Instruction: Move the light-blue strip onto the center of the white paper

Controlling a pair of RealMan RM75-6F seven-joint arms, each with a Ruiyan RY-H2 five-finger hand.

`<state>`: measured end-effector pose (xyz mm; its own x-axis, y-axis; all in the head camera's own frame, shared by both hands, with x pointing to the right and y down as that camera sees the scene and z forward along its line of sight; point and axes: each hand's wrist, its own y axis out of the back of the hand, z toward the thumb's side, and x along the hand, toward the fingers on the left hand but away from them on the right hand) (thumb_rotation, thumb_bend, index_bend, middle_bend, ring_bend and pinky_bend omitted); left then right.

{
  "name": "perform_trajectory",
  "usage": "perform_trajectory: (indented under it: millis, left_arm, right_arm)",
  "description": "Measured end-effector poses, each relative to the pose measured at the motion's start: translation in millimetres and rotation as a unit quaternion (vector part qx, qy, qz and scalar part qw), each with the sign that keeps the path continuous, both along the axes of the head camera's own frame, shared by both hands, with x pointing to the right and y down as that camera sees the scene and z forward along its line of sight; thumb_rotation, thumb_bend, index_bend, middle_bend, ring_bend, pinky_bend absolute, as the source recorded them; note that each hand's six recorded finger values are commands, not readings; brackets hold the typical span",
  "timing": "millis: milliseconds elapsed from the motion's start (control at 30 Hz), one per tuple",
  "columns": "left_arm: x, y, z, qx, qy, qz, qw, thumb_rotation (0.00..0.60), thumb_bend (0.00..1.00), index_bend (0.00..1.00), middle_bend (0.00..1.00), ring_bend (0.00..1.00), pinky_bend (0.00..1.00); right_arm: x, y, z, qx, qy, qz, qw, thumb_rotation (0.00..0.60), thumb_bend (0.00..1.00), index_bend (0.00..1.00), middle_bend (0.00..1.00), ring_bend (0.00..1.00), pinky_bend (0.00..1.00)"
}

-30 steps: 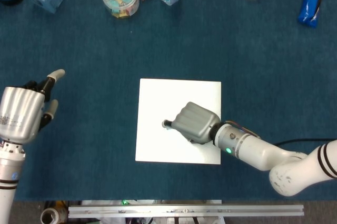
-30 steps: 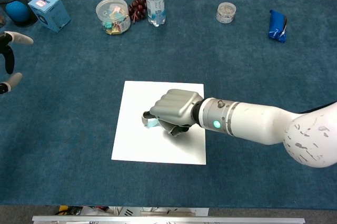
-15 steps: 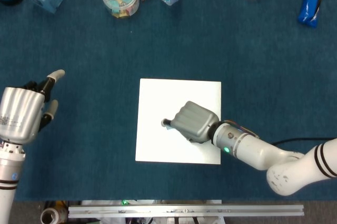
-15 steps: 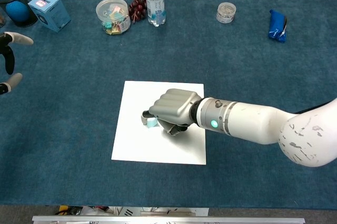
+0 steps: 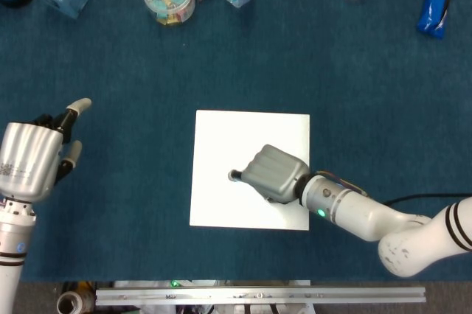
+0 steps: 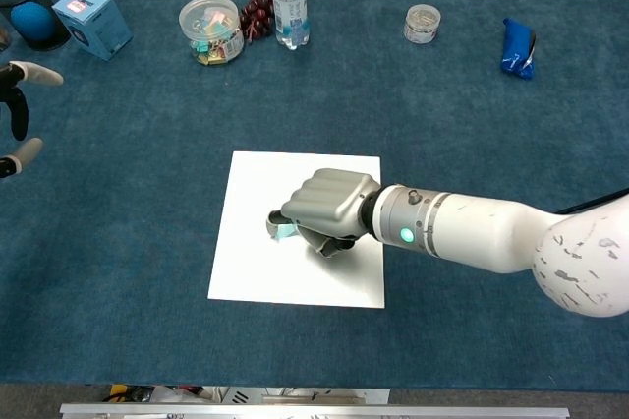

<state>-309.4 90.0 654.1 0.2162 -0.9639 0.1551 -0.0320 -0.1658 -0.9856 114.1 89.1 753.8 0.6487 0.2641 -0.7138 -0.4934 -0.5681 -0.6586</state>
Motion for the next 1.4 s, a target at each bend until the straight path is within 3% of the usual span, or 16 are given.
perform_trajectory:
  millis: [967, 1400]
  left_arm:
    - [-2, 0, -1, 0.002, 0.0, -0.001, 1.0, 0.6, 0.33, 0.25, 0.62, 0.63, 0.87]
    - [-1, 1, -1, 0.004, 0.002, 0.0, 1.0, 0.6, 0.33, 0.25, 0.62, 0.63, 0.87]
  right_arm:
    - [4, -2, 6, 0.0, 0.014, 0.006, 0.9999, 0.6, 1.0, 0.23, 1.0, 1.0, 1.0]
    - [10, -3, -2, 0.0, 0.009, 0.011, 0.9999, 0.6, 1.0, 0.23, 1.0, 1.0, 1.0]
